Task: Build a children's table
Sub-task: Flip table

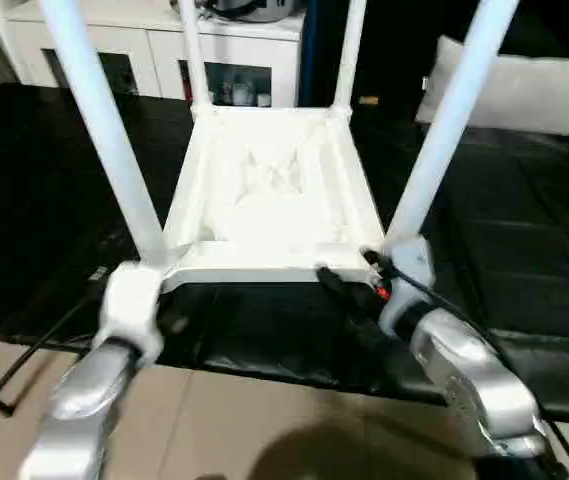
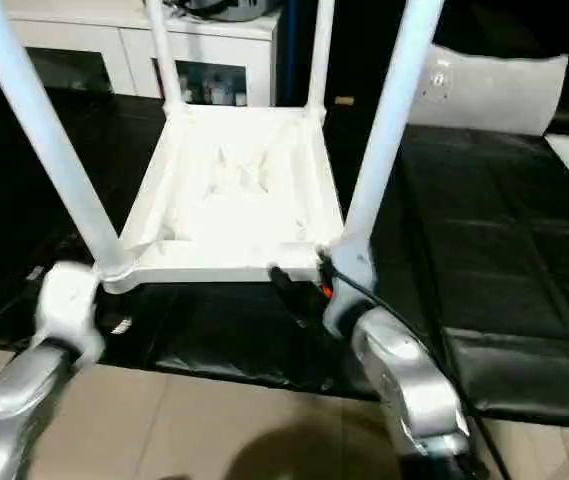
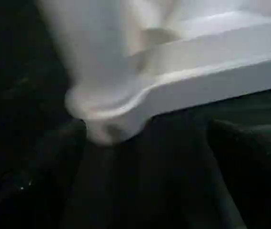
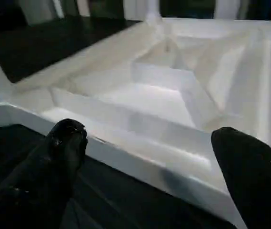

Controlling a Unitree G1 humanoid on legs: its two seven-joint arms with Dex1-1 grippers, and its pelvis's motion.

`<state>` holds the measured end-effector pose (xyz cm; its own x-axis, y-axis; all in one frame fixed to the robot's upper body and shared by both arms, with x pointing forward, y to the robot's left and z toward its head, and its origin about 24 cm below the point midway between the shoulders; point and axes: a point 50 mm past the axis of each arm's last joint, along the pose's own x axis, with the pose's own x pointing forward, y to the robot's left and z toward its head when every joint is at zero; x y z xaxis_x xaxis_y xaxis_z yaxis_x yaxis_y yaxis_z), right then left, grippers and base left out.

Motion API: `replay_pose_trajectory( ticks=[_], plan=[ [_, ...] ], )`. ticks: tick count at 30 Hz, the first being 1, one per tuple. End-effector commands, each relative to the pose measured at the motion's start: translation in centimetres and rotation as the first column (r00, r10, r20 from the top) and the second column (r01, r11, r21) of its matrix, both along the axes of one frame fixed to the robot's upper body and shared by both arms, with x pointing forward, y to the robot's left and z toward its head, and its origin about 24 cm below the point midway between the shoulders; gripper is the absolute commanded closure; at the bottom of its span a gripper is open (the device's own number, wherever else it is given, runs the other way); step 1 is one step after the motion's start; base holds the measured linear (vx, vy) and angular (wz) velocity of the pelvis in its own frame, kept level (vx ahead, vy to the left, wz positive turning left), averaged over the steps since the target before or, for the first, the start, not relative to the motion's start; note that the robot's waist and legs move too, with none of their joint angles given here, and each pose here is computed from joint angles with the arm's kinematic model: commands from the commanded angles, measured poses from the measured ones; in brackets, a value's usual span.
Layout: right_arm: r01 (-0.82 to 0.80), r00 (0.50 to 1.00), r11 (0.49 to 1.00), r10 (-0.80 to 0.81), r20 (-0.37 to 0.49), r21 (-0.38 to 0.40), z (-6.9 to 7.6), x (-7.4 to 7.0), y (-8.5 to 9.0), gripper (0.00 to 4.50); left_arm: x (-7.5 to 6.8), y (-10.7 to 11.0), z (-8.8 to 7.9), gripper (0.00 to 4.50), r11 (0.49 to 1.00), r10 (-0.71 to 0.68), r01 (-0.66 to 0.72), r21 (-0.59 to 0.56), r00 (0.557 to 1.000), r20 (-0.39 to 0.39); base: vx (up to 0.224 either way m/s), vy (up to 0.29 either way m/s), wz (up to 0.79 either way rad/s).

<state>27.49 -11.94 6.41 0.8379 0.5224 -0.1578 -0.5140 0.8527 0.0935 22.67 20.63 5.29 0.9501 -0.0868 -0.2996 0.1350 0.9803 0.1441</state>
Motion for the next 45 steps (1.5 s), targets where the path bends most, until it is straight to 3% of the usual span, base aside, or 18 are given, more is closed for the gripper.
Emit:
replay_pose_trajectory(
  ticks=[1, 5, 11, 14, 21, 22, 25, 28, 30, 32, 45],
  plan=[
    [0.047, 0.999, 0.998, -0.047, 0.002, -0.043, 0.1, 0.5, -0.5, 0.00, 0.2, 0.7, 1.1, 0.04, 0.999, 0.036, -0.036, 0.005, 0.997, 0.065, 0.000, 0.000, 0.00],
    [0.139, 0.990, 0.990, -0.139, 0.023, -0.033, -0.1, 0.8, -1.9, 0.00, 1.4, 1.9, 2.3, 0.04, 0.997, 0.075, -0.070, -0.032, 0.985, 0.158, 0.000, 0.000, 0.00],
    [0.340, 0.939, 0.938, -0.334, 0.078, -0.068, 0.1, 1.8, -4.2, 0.00, 2.2, 0.7, 2.4, 0.04, 0.990, -0.121, 0.130, -0.063, 0.984, 0.134, 0.000, 0.000, 0.00],
    [0.350, 0.936, 0.934, -0.345, 0.071, -0.076, 0.0, 1.8, -4.6, 0.00, 2.5, 0.6, 2.1, 0.04, 0.986, -0.145, 0.153, -0.061, 0.983, 0.116, 0.000, 0.000, 0.00],
    [0.119, 0.993, 0.986, -0.114, 0.042, -0.117, -0.7, 1.0, -2.1, 0.00, 3.9, -0.3, 1.1, 0.04, 0.964, -0.240, 0.247, -0.094, 0.967, 0.081, 0.000, 0.000, 0.00],
    [0.048, 0.998, 0.993, -0.044, 0.044, -0.109, -0.5, 0.8, -1.3, 0.00, 4.7, -0.4, 0.9, 0.04, 0.967, -0.229, 0.237, -0.092, 0.969, 0.090, 0.000, 0.000, 0.00],
    [-0.008, 0.999, 0.997, 0.011, 0.035, -0.074, -0.3, 0.5, -0.6, 0.00, 5.4, -0.7, 1.2, 0.04, 0.961, -0.220, 0.238, -0.142, 0.967, 0.132, 0.000, 0.000, 0.00],
    [-0.064, 0.998, 0.997, 0.065, 0.020, -0.049, -0.3, 0.1, -0.3, 0.00, 5.8, -0.9, 1.2, 0.22, 0.967, -0.211, 0.228, -0.113, 0.967, 0.141, 0.000, 0.000, 0.00],
    [-0.145, 0.989, 0.989, 0.145, -0.002, -0.041, -0.4, -0.4, 0.2, 0.00, 6.2, -0.8, 1.3, 0.58, 0.973, -0.178, 0.198, -0.120, 0.971, 0.160, 0.000, 0.000, 0.00],
    [-0.183, 0.983, 0.982, 0.183, -0.007, -0.054, -0.5, -0.5, 0.4, 0.00, 6.4, -0.8, 1.4, 0.62, 0.975, -0.155, 0.179, -0.132, 0.973, 0.172, 0.000, 0.000, 0.00],
    [-0.203, 0.979, 0.979, 0.203, -0.002, -0.024, -0.2, 0.0, 1.1, 0.00, 7.4, -1.4, 1.2, 1.52, 0.979, -0.108, 0.140, -0.147, 0.972, 0.209, 0.000, 0.000, 0.00]
  ],
)
